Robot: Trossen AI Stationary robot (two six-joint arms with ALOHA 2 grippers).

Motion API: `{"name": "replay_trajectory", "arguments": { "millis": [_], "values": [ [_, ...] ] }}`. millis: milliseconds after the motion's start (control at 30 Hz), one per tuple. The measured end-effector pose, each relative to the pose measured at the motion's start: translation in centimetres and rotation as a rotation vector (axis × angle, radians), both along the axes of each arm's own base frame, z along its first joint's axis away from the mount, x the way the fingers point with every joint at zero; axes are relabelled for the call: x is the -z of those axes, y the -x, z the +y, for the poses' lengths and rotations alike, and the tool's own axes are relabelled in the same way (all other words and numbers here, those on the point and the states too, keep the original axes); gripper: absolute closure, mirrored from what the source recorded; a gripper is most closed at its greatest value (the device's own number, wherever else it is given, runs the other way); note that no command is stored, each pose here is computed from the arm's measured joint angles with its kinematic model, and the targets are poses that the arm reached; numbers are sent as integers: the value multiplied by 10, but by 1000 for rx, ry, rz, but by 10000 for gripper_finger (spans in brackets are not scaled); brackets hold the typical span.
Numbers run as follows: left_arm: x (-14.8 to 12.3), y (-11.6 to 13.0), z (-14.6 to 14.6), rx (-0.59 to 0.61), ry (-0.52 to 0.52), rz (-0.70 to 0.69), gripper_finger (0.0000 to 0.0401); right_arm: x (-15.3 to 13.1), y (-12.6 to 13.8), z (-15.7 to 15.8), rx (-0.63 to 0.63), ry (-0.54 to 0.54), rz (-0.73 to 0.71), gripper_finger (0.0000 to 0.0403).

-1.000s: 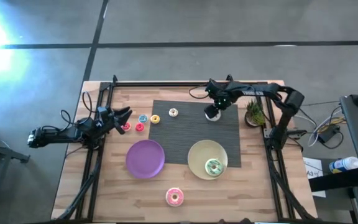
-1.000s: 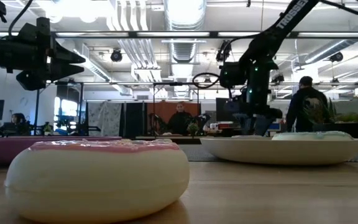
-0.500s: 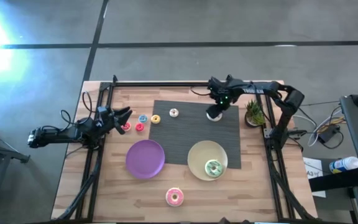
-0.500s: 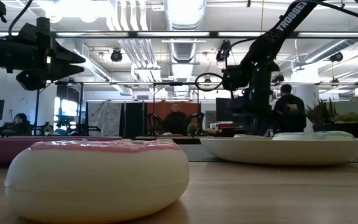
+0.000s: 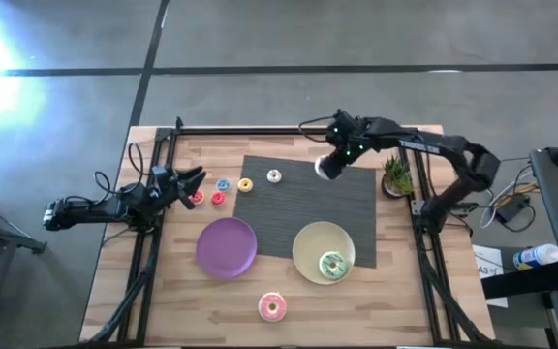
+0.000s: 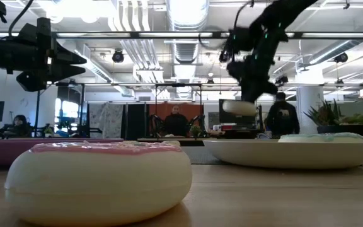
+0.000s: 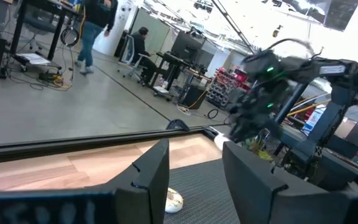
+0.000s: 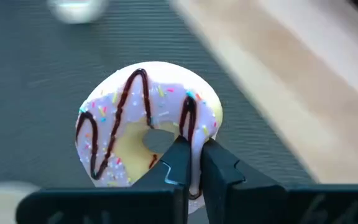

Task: Pick & Place donuts
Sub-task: Put the large purple donut on the white plate

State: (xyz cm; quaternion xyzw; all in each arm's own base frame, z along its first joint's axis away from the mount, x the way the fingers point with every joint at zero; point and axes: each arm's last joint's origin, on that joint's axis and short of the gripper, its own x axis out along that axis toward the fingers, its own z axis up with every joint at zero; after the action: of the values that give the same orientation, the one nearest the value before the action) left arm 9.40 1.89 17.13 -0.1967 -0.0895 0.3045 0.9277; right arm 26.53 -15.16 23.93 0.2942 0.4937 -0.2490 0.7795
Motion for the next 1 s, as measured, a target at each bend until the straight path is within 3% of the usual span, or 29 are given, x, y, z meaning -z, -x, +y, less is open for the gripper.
{"name": "replay_trajectory", "arguments": {
  "millis": [100, 233, 433, 733, 1000],
  "values": [
    [0, 0, 0, 0, 0, 0, 277, -8, -10, 34, -125, -59, -42, 389],
    [0, 0, 0, 0, 0, 0, 277, 10, -24, 91, -273, -102, 42, 389],
    [0, 0, 0, 0, 0, 1, 277, 42, -31, 152, -292, -90, 182, 389],
    [0, 0, 0, 0, 0, 1, 277, 58, -32, 183, -164, -42, 244, 381],
    [0, 0, 0, 0, 0, 1, 277, 58, -30, 186, -161, -47, 260, 291]
  ]
}}
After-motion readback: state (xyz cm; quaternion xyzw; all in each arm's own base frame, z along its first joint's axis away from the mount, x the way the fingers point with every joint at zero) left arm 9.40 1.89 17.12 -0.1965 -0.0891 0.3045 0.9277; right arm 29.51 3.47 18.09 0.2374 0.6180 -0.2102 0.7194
